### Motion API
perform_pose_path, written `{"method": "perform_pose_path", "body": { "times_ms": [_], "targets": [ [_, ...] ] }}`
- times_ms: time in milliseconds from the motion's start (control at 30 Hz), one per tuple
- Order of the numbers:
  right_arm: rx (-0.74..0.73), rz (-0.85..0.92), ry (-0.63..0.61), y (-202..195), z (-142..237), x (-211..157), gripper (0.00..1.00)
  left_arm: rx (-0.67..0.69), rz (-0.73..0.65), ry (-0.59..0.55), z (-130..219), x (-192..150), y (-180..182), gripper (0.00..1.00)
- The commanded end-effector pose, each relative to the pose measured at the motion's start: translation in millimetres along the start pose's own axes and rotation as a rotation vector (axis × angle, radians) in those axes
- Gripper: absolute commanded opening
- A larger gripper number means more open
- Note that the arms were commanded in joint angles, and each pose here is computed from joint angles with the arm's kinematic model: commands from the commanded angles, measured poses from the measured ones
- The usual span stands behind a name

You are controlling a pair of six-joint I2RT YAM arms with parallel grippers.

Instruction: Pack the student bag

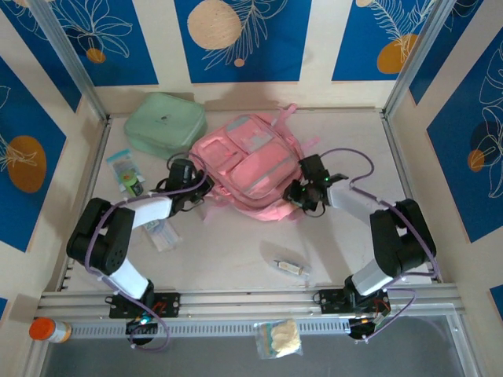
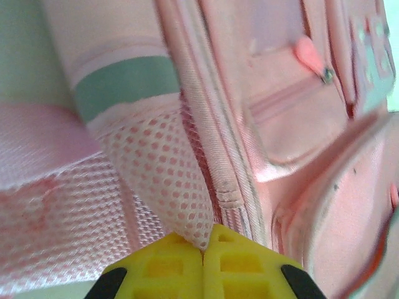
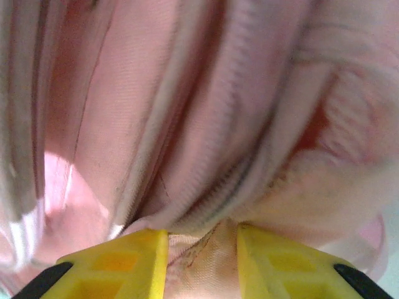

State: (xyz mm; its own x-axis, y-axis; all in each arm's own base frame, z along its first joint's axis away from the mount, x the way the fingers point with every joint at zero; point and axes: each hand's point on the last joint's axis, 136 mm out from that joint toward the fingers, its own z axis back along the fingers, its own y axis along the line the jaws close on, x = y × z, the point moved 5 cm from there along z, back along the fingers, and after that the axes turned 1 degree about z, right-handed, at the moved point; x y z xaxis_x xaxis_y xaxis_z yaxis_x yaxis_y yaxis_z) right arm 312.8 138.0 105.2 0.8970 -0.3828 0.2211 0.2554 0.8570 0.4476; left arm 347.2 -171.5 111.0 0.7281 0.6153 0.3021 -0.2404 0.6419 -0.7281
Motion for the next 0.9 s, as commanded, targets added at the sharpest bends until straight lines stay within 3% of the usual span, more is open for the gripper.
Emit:
{"method": "perform_pose_path", "body": {
  "times_ms": [0, 233, 467, 700, 867],
  "targets": [
    [0.04, 0.018, -0.065, -1.7, 7.6, 41.7, 0.34, -0.048, 0.001, 0.018, 8.1, -30.9, -25.1, 0.0],
    [0.009, 0.002, -0.146, -22.0, 52.1, 43.7, 0.46, -0.095, 0.07, 0.007, 8.9, -60.3, -46.7, 0.0],
    [-0.036, 0.111, -0.085, -9.8, 82.1, -9.7, 0.52, -0.092, 0.102, 0.0, 15.0, -72.9, -51.6, 0.0],
    [0.007, 0.396, -0.079, 44.4, 63.3, -88.3, 0.51, -0.142, 0.123, 0.012, 21.7, -82.7, -67.4, 0.0],
    [0.062, 0.413, -0.074, 71.8, 31.1, -114.7, 0.47, -0.178, 0.139, 0.026, 26.3, -89.0, -77.5, 0.0]
  ]
}}
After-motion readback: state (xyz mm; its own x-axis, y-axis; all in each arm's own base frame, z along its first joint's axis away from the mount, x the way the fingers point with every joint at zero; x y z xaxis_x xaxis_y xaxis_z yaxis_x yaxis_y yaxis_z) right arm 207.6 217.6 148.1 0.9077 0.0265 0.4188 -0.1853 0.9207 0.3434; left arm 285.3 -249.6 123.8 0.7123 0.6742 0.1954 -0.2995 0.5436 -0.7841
